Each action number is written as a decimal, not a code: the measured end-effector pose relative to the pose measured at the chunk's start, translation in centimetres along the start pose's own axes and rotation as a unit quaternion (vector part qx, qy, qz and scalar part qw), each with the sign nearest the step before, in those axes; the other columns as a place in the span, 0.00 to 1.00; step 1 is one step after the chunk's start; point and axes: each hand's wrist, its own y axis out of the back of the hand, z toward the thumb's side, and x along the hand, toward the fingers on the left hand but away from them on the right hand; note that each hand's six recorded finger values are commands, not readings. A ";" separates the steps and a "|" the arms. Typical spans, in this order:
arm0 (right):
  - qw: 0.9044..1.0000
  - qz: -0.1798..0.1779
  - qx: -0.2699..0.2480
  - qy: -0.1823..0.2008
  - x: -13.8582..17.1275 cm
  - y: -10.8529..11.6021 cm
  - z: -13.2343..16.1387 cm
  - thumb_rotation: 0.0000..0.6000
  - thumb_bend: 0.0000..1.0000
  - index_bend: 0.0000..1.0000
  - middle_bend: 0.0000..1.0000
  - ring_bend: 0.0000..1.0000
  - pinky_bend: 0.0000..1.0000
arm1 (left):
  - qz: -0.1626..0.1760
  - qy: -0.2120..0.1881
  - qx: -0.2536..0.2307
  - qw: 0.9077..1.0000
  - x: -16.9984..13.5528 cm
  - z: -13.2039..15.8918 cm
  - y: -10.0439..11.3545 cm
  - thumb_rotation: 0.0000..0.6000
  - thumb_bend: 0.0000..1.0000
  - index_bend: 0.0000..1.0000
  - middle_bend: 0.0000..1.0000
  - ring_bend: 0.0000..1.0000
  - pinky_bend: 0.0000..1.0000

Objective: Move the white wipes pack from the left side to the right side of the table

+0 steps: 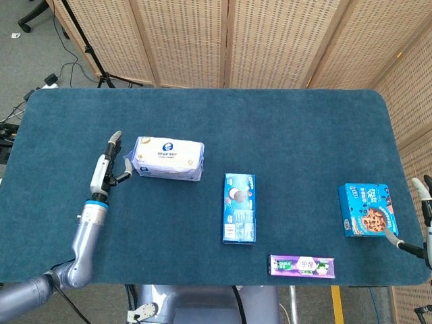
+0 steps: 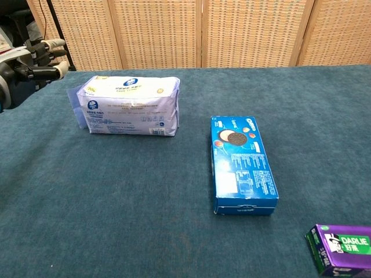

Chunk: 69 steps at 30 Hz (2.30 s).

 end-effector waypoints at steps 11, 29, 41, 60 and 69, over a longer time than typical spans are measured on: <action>1.000 0.000 -0.001 0.002 0.1 -0.1 0.2 1.00 0.00 0.00 0.00 0.00 0.00 | -0.029 -0.072 0.333 0.940 -1.4 1.1 0.1 1.00 0.00 0.00 0.00 0.00 0.00; 1.000 0.008 0.000 -0.001 -0.2 -0.6 0.1 1.00 0.00 0.00 0.00 0.00 0.00 | -0.035 -0.126 0.535 0.835 1.9 1.1 -4.7 1.00 0.00 0.00 0.00 0.00 0.00; 1.000 0.013 0.002 -0.018 -1.0 -1.0 -0.7 1.00 0.00 0.00 0.00 0.00 0.00 | -0.010 -0.114 0.586 0.802 6.8 1.2 -7.6 1.00 0.00 0.00 0.00 0.00 0.00; 0.999 0.019 0.007 -0.038 -1.9 -1.6 -1.6 1.00 0.00 0.00 0.00 0.00 0.00 | 0.004 -0.092 0.585 0.805 11.6 2.9 -11.3 1.00 0.00 0.00 0.00 0.00 0.00; 0.999 0.017 0.003 -0.031 -1.5 -1.3 -1.3 1.00 0.00 0.00 0.00 0.00 0.00 | 0.003 -0.110 0.529 0.842 10.0 4.0 -9.8 1.00 0.12 0.00 0.00 0.00 0.00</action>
